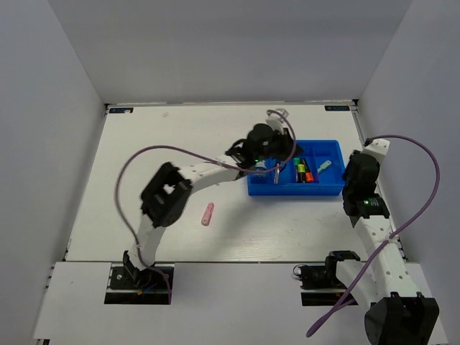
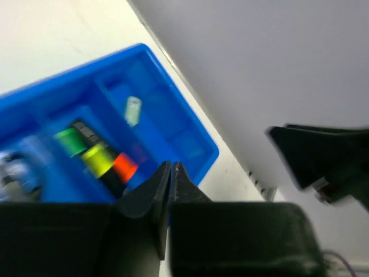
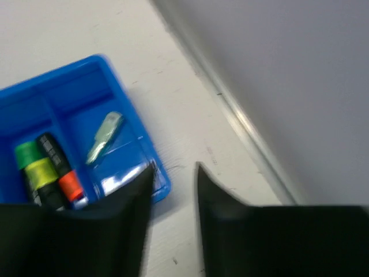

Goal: Sort the stationery into containers
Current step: Pick up the stationery from the center of the board, then place the stationery in the storage box.

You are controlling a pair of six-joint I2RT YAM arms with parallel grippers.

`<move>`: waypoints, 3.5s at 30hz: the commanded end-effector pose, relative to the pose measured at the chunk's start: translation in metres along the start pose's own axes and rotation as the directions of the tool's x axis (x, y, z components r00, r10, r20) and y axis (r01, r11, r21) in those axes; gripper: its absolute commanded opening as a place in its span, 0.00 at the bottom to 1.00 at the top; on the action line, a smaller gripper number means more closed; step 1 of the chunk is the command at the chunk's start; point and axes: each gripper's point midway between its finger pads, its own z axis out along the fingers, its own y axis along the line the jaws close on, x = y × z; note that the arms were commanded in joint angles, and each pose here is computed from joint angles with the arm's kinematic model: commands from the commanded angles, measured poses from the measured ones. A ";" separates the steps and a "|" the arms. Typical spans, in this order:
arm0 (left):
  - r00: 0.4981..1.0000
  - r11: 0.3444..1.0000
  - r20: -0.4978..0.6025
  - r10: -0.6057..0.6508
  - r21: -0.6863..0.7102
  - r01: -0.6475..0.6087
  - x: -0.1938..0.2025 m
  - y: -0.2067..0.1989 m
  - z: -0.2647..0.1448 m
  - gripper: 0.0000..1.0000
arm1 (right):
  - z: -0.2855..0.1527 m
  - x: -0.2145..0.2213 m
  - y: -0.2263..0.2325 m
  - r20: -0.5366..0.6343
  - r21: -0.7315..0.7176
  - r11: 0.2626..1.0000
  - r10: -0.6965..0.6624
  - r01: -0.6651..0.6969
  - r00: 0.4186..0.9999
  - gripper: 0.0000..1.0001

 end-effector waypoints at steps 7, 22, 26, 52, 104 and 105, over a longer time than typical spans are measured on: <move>0.825 0.811 -0.516 0.231 -0.366 -0.456 0.011 0.056 -0.239 0.75 | -0.069 0.053 0.115 0.028 -0.798 0.550 -0.373 0.245 0.928 0.52; 0.782 0.580 -0.623 -0.022 -0.645 -0.498 0.110 0.133 -0.356 0.47 | -0.075 0.057 0.121 -0.065 -0.829 0.538 -0.366 0.154 0.928 0.16; 0.780 0.588 -0.624 -0.046 -0.649 -0.484 0.129 0.143 -0.357 0.72 | -0.073 0.058 0.120 -0.078 -0.823 0.548 -0.369 0.149 0.926 0.16; 0.782 0.598 -0.604 -0.155 -0.687 -0.413 0.160 0.179 -0.336 0.08 | -0.070 0.053 0.113 -0.071 -0.799 0.580 -0.349 0.156 0.934 0.16; 0.984 0.997 0.181 -0.006 0.078 -0.008 0.026 -0.011 0.100 0.12 | -0.002 -0.012 -0.017 0.081 0.040 0.999 0.025 -0.028 0.996 0.00; 0.986 0.997 0.169 -0.001 0.070 -0.011 0.029 -0.008 0.099 0.15 | -0.002 -0.012 -0.016 0.080 0.042 0.999 0.025 -0.028 0.996 0.00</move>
